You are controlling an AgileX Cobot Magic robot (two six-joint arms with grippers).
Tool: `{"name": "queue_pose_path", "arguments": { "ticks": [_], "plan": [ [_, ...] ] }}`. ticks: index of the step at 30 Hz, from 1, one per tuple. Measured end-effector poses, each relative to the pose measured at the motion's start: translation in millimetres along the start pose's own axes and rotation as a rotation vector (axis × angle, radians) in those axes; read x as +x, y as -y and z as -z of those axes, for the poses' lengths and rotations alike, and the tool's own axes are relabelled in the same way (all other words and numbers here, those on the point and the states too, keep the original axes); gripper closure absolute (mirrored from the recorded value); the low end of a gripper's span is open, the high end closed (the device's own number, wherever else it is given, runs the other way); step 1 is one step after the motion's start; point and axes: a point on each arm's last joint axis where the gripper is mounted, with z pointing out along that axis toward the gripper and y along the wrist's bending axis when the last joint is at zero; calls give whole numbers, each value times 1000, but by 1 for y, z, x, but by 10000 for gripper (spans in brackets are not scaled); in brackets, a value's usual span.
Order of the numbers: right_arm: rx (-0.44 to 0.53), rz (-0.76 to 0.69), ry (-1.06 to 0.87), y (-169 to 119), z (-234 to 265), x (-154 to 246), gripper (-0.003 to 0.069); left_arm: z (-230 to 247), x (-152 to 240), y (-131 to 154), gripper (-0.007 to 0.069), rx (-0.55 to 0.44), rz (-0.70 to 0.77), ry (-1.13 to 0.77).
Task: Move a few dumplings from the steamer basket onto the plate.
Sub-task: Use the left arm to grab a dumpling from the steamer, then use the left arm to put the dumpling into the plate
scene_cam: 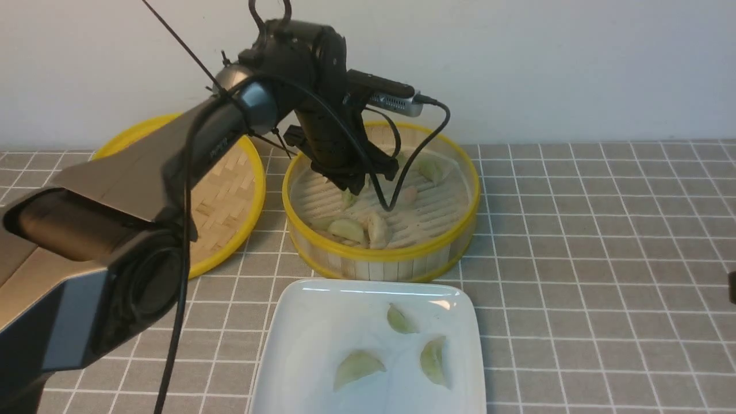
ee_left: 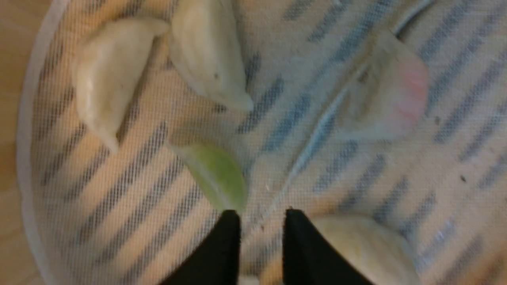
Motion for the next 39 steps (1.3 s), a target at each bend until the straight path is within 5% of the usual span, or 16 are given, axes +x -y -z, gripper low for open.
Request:
{"name": "queue_pose_path", "arguments": {
  "ticks": [5,10,13,17,23,29,34,39],
  "plan": [
    [0,5,1,0,0,0,673,-26,2,-5,268,-39,24,13],
    [1,5,-3,0,0,0,673,-37,3,-9,238,-76,58,9],
    [1,5,-6,0,0,1,673,-39,4,-9,308,-72,88,5],
    [2,5,-16,0,0,1,673,-38,4,-8,497,-63,98,-6],
    [4,12,-32,0,0,3,673,-24,10,-8,490,-74,93,-96],
    [7,47,-56,1,0,5,673,46,-4,-5,490,-67,22,-15],
    [7,52,-63,1,1,5,673,119,-1,10,490,29,15,84],
    [8,54,-73,1,1,6,673,122,47,36,490,126,16,-76]
  ]
}}
